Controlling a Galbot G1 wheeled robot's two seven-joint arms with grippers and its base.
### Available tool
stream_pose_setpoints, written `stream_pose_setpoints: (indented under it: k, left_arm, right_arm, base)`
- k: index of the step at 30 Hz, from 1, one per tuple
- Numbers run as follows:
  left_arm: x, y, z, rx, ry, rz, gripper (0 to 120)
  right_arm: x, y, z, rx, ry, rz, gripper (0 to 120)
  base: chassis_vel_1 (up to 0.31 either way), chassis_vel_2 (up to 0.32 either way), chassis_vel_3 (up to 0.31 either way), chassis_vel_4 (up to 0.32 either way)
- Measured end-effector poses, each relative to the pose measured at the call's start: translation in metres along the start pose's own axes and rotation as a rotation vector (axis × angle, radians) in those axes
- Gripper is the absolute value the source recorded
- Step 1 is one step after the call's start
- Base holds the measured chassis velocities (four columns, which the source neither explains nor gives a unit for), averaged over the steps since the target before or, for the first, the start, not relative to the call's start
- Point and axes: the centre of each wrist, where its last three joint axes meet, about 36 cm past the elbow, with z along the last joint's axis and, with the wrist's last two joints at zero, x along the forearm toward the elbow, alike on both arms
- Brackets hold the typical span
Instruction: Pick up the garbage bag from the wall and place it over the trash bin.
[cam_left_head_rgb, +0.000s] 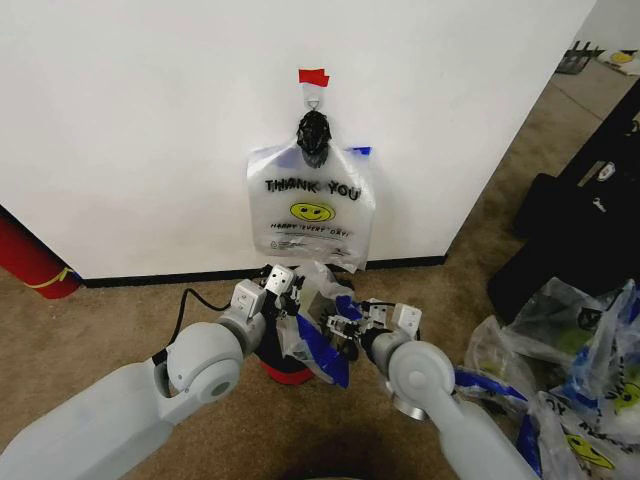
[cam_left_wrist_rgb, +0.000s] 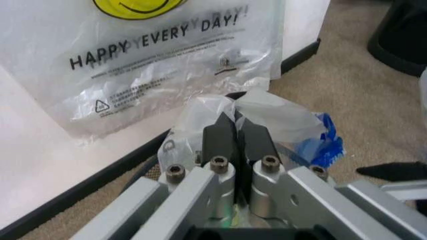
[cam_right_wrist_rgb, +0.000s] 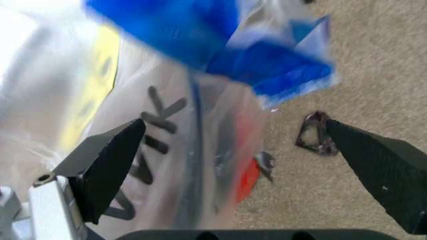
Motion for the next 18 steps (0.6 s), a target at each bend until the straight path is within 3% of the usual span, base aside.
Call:
stream_pose_setpoints:
  k: [5, 13, 18]
  left_arm:
    - [0.004, -0.002, -0.001, -0.002, -0.005, 0.010, 0]
    - [0.005, -0.002, -0.003, -0.008, -0.011, 0.015, 0]
    - [0.005, -0.002, -0.002, -0.009, -0.011, 0.013, 0]
  right_arm:
    - [-0.007, 0.014, -0.001, -0.006, 0.010, 0.015, 100]
    - [-0.011, 0.049, -0.024, -0.034, 0.149, 0.077, 100]
    - [-0.022, 0.051, -0.027, -0.039, 0.184, 0.114, 100]
  base:
    - [0.000, 0.000, 0.000, 0.000]
    - [0.000, 0.000, 0.000, 0.000]
    - [0.000, 0.000, 0.000, 0.000]
